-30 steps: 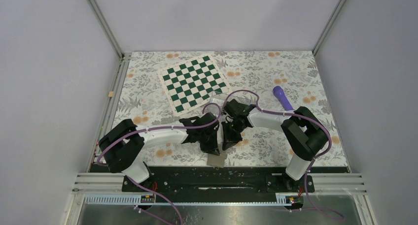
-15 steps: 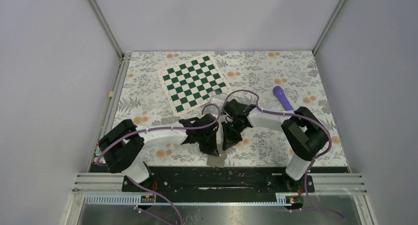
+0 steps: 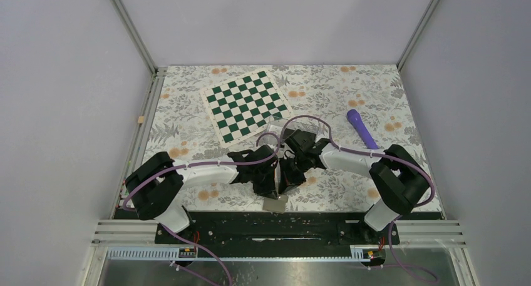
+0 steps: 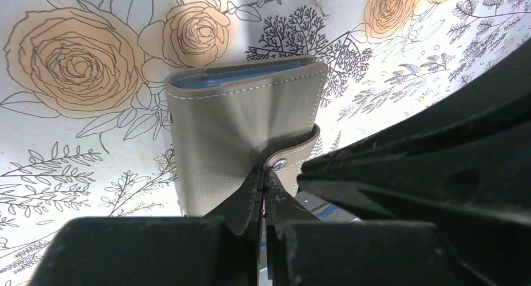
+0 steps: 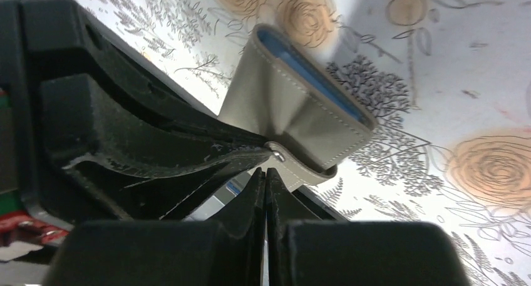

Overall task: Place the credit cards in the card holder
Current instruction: Close the card holder at the center of the board.

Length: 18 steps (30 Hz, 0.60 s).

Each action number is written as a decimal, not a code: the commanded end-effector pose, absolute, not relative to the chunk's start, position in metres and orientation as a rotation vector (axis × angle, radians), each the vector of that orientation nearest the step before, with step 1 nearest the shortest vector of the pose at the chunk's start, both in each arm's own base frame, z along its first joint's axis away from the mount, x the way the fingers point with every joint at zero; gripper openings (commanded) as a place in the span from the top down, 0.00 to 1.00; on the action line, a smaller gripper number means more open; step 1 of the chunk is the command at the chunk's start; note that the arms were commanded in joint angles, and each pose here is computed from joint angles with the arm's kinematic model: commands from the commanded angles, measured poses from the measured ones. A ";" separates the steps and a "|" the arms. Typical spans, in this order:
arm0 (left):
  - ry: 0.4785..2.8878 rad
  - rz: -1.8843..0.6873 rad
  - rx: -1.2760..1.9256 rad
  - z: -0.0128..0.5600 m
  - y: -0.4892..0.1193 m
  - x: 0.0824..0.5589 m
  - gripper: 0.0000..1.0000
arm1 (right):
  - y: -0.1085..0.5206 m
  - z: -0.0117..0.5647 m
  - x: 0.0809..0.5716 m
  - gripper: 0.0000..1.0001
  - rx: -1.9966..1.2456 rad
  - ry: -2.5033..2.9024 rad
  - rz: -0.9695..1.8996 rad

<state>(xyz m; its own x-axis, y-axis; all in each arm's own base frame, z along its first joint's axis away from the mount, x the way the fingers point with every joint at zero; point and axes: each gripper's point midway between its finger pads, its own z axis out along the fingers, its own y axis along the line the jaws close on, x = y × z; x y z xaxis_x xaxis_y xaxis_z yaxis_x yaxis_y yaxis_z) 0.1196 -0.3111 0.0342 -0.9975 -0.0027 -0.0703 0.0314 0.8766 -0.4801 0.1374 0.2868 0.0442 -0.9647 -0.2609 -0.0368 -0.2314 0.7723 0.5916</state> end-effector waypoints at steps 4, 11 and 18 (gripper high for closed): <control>2.976 -0.707 0.018 0.030 -0.301 0.117 1.00 | 0.295 0.036 0.126 1.00 0.473 -2.889 -0.933; 2.977 -0.705 0.017 0.030 -0.301 0.117 1.00 | 0.280 0.021 0.131 1.00 0.466 -2.951 -0.756; 2.971 -0.708 0.022 0.031 -0.305 0.120 1.00 | 0.272 0.010 0.129 1.00 0.470 -2.967 -0.674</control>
